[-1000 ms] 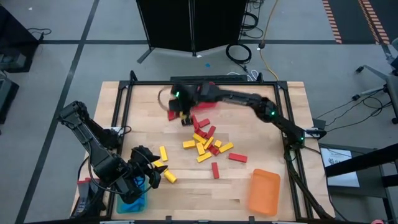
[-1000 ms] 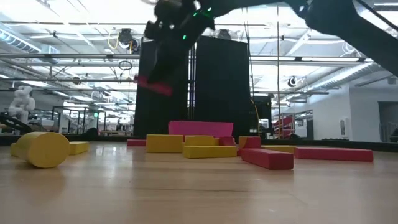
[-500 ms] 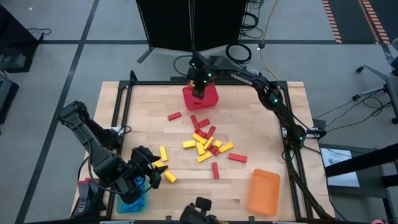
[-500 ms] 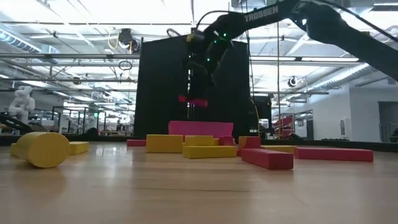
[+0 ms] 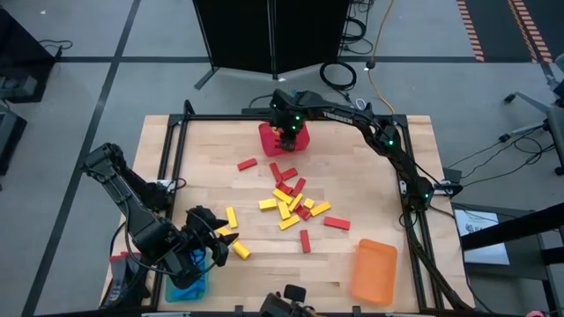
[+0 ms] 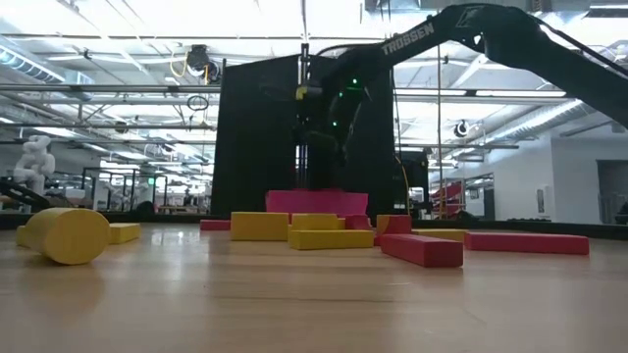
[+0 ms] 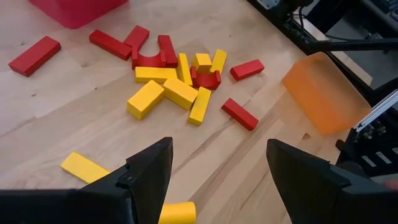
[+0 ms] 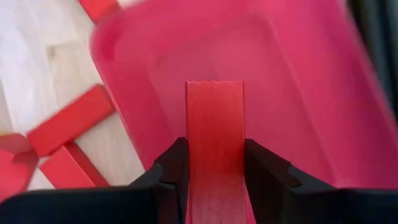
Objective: Sort blocks
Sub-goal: Put the red block into the red bin, then adjust the red block and the red bin on the table
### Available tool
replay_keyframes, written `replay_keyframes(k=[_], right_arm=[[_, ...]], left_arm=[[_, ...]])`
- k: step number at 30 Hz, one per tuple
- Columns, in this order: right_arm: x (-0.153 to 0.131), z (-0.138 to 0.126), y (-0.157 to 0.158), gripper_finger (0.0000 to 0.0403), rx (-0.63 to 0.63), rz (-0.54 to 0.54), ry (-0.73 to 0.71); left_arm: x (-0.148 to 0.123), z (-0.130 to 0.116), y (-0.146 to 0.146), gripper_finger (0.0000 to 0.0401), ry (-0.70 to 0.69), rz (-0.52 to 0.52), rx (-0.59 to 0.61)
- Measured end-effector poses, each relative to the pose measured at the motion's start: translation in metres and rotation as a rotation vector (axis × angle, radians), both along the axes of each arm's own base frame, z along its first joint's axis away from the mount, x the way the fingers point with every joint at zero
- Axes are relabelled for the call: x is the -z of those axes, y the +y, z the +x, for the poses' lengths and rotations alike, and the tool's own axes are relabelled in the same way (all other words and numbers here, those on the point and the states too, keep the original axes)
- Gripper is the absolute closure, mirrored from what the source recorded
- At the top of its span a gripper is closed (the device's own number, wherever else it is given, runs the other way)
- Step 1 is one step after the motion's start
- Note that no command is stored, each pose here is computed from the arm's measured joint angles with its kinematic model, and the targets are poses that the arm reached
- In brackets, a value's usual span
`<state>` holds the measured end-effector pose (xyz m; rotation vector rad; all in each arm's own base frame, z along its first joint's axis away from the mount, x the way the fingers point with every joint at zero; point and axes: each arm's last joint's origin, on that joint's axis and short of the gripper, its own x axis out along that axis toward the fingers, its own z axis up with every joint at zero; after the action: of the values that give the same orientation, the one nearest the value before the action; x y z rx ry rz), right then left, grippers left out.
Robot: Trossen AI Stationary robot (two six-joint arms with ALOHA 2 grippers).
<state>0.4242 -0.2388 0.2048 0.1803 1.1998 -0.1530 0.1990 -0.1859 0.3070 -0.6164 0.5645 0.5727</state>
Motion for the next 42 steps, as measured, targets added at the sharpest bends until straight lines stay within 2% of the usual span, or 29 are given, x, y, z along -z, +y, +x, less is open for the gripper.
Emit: replay_keyframes(k=[2,3,7,9,14,17,20,23,25,26,30,35,42], right_arm=[[0.003,-0.001,0.0,0.0296,0.001,0.004,0.008],[0.003,0.0,0.0,0.0282,0.005,0.004,0.007],[0.003,0.0,0.0,0.0197,0.034,-0.017,0.015],[0.002,0.0,0.001,0.0167,0.044,-0.036,0.027],[-0.009,0.0,0.005,0.0147,0.042,-0.079,0.017],[-0.029,0.002,0.014,0.0164,0.043,-0.103,-0.029],[-0.06,0.011,0.032,0.0211,0.03,-0.163,-0.125],[-0.08,0.025,0.054,0.0293,0.028,-0.23,-0.202],[-0.08,0.036,0.069,0.0361,-0.001,-0.247,-0.237],[-0.079,0.043,0.076,0.0381,-0.015,-0.255,-0.27],[-0.069,0.065,0.091,0.0399,0.072,-0.211,-0.375],[-0.047,0.08,0.08,0.0402,0.269,-0.11,-0.467],[-0.001,0.096,0.073,0.0402,0.393,-0.016,-0.453]], left_arm=[[0.0,0.001,0.001,0.0137,-0.001,0.001,-0.005],[0.0,0.001,0.002,0.0137,-0.001,0.001,-0.008],[0.0,0.005,0.005,0.0137,0.0,0.004,-0.026],[0.0,0.006,0.007,0.0137,0.0,0.004,-0.034],[0.0,0.008,0.009,0.0137,0.002,0.007,-0.04],[0.0,0.008,0.009,0.0137,0.002,0.007,-0.04],[0.0,0.008,0.009,0.0137,0.003,0.008,-0.039],[0.0,0.008,0.009,0.0137,0.003,0.009,-0.038],[0.0,0.008,0.009,0.0137,0.004,0.01,-0.038],[0.0,0.008,0.009,0.0137,0.003,0.01,-0.038],[0.0,0.008,0.009,0.0137,-0.003,0.007,-0.042],[0.0,0.009,0.008,0.0137,-0.011,-0.002,-0.044],[-0.001,0.01,0.006,0.0137,-0.033,-0.024,-0.044]])
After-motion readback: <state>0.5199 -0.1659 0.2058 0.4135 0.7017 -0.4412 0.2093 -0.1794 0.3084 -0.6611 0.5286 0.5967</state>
